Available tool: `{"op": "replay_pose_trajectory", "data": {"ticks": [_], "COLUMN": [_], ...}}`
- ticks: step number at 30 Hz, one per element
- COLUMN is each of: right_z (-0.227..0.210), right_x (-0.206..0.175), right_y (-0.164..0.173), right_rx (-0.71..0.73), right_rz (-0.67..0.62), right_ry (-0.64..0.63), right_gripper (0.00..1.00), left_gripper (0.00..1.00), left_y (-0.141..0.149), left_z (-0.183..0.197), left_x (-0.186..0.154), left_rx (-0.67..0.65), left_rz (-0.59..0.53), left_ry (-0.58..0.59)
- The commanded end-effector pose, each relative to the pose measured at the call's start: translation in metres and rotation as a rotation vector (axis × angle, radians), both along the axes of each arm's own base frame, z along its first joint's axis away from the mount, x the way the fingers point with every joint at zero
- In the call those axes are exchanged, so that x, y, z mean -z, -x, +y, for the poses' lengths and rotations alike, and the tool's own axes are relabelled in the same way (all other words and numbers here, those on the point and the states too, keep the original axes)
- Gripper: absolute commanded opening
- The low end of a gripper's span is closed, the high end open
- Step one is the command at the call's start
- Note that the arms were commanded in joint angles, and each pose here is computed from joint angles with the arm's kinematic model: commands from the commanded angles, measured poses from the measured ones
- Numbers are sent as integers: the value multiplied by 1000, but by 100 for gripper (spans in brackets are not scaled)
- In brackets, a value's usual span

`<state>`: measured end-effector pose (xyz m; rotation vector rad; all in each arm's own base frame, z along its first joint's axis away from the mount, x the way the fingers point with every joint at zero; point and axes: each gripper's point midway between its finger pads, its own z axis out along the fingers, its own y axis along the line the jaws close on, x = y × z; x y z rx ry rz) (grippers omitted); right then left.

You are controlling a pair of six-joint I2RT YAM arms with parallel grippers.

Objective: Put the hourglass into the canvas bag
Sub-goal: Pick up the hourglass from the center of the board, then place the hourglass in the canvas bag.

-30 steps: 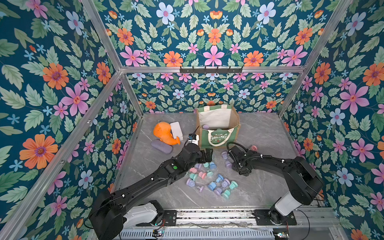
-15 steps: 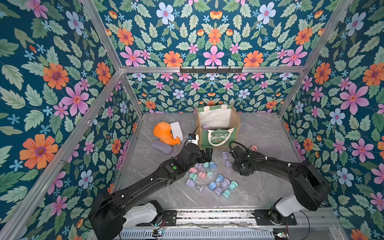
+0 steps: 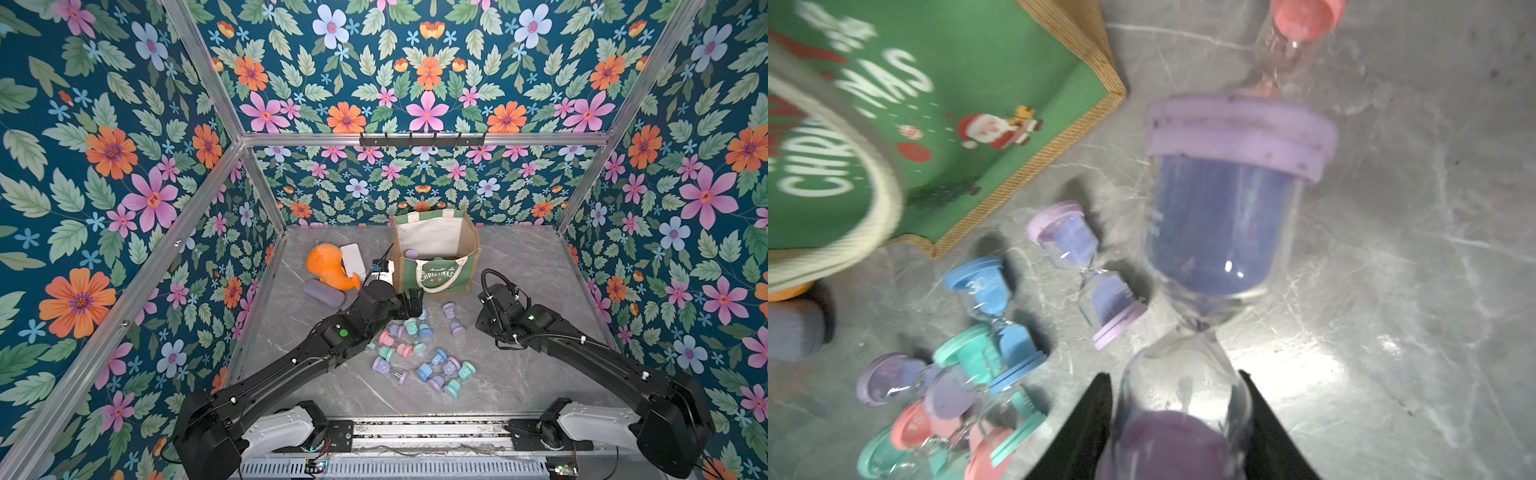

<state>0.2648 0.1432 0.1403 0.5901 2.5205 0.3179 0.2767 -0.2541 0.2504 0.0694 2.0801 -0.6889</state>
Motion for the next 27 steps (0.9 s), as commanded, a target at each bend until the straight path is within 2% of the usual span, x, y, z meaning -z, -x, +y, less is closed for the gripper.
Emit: {"op": "replay_pose_trajectory", "data": {"ticks": [1,9,16,23,27], "right_z": [-11,19,59,108,135], "right_x": [-33,-127,-181,-193,-169], "right_y": [-4,-31,-64,-101,-127], "right_rx": [-34,-217,-358,-488,-546], "right_rz": [-70,-234,-344,-353,-297], "right_ry": [73,60,38,16,29], "right_gripper": [31,29,29,29,29], "left_gripper": [100,100,100,100,100], "left_y": [-5,-19,-38,-60,-72], "left_z": [11,19,22,33,37], "left_x": [-10,-45,-58,-61,-56], "left_rx": [-35,-65,-61,-69,-71], "left_rz": [-39,-107,-110,-103,-85], "left_ry": [-45,-48,-15,30,56]}}
